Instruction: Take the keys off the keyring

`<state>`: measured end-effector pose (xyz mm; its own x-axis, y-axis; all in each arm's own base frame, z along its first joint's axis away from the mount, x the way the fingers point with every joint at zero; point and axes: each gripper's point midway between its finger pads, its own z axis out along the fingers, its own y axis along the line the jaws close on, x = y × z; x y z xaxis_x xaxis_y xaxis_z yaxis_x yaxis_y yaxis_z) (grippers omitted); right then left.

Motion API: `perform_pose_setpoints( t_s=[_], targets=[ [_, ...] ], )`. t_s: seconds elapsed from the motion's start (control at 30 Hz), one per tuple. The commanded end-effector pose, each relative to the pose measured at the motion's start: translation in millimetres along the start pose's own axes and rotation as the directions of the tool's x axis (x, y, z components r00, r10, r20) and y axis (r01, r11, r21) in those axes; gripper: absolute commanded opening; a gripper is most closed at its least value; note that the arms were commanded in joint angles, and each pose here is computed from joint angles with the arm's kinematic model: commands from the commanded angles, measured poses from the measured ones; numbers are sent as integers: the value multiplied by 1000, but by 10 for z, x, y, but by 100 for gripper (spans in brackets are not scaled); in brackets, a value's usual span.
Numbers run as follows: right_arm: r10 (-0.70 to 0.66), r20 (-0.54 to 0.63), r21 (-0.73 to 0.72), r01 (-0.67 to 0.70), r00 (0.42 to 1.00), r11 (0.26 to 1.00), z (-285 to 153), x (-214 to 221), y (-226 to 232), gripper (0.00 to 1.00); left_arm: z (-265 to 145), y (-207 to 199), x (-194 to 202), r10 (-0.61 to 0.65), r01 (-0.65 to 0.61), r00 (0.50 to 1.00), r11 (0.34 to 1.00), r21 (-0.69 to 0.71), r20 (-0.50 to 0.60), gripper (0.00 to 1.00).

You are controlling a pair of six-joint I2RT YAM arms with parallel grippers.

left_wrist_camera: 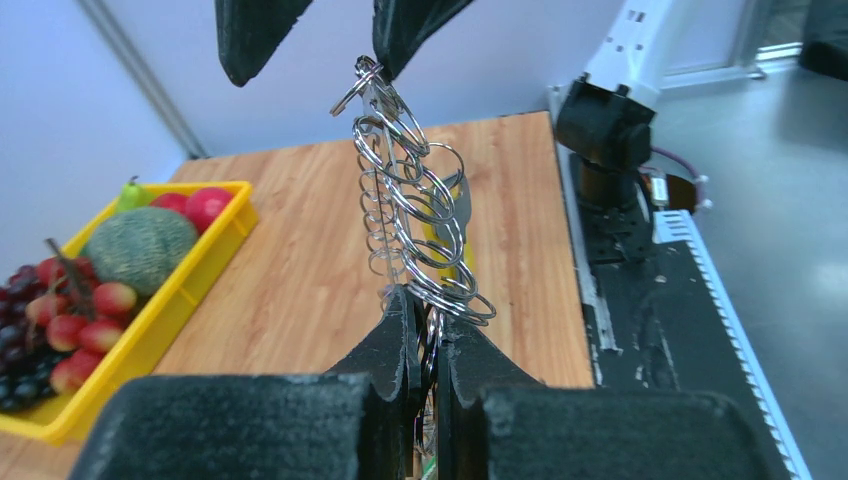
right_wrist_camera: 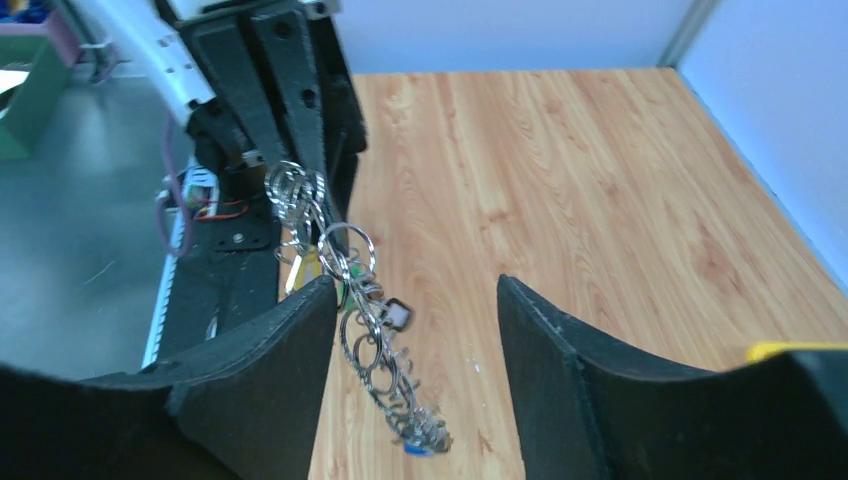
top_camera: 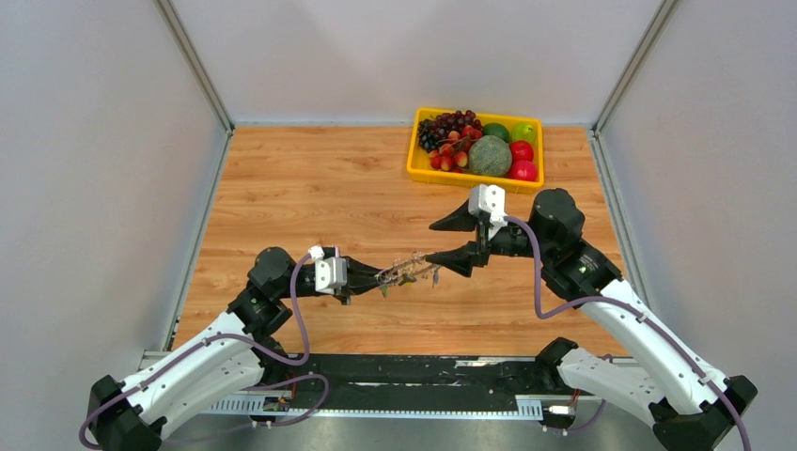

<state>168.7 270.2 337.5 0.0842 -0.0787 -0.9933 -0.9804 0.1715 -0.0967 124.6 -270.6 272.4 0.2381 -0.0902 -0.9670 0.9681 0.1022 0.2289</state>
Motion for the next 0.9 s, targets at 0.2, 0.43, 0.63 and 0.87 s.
perform_pose_setpoints(
  t_s=[0.2,0.43,0.63,0.87],
  targets=[
    [-111,79,-218,126,991,968,-100,-159,430,56,12,-135,-468,115,-127,987,987,102,110,0],
    [-85,60,-265,98,995,959,-82,-59,500,58,3,-118,-524,129,-140,985,986,91,117,0],
    [-81,45,-281,90,996,956,15,-17,501,44,27,-91,-517,122,-132,986,987,87,111,0],
    [-86,25,-279,89,996,956,125,30,488,0,32,33,-532,116,-118,988,993,17,106,1]
  ],
)
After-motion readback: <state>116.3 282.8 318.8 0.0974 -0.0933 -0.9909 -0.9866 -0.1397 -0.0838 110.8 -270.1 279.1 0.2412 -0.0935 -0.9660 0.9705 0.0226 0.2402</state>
